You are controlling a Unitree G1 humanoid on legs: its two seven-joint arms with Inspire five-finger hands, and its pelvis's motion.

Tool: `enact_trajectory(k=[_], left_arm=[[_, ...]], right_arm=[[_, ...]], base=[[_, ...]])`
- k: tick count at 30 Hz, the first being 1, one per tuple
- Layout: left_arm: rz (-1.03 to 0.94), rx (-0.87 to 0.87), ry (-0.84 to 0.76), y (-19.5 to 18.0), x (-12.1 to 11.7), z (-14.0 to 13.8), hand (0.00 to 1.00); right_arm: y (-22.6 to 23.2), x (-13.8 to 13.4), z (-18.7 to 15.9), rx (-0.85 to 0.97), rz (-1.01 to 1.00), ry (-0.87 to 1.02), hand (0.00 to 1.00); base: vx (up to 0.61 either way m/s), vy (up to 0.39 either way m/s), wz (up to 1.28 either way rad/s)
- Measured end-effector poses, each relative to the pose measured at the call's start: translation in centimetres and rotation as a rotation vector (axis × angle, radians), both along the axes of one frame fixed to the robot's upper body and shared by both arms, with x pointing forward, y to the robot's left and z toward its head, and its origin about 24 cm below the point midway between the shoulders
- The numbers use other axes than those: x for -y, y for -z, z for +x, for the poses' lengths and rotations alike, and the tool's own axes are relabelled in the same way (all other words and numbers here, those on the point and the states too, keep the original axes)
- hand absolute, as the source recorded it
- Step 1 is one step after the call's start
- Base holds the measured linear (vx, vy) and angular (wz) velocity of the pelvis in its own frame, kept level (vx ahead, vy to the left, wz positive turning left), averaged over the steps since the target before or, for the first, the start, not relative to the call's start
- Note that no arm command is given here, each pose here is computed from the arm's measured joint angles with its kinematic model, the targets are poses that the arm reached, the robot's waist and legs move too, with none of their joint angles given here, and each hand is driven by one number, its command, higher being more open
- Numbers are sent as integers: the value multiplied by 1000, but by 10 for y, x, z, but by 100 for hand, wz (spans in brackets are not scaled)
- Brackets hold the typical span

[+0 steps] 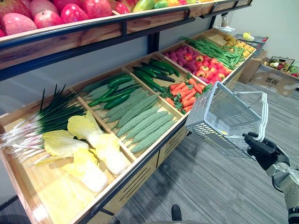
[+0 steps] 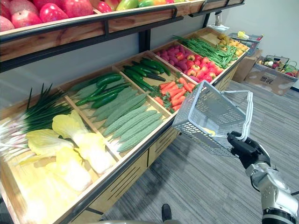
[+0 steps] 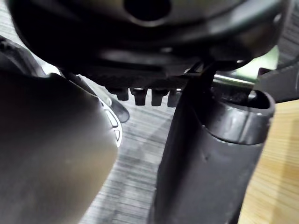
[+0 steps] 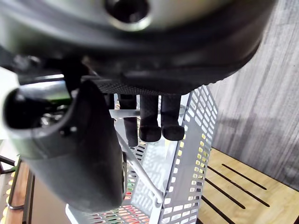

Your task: Pick vegetable in the basket

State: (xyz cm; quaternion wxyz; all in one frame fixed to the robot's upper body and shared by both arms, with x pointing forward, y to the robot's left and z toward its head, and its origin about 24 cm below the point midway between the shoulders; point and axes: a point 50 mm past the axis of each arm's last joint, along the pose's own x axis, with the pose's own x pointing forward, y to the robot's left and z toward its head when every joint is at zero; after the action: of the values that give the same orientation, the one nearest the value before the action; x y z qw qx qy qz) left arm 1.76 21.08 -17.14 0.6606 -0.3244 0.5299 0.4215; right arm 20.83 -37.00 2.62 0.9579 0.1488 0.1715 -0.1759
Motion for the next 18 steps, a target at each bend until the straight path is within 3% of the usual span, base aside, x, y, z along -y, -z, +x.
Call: enact_trajectory(k=[7,14,18], left_arm=[[11,19,38,-1,-1,5,100],[0,5,43,-1,-2,5,100],[3,1,44,-2,-3,5,100]], right_arm=[[22,-1,-10,-70,40,54,0],[44,12,-52,-219,15,182,0],[42,25,-71,-209,30,262,0]], base=[[-18,1,-14],[8,7,-22],[-12,24,-34]])
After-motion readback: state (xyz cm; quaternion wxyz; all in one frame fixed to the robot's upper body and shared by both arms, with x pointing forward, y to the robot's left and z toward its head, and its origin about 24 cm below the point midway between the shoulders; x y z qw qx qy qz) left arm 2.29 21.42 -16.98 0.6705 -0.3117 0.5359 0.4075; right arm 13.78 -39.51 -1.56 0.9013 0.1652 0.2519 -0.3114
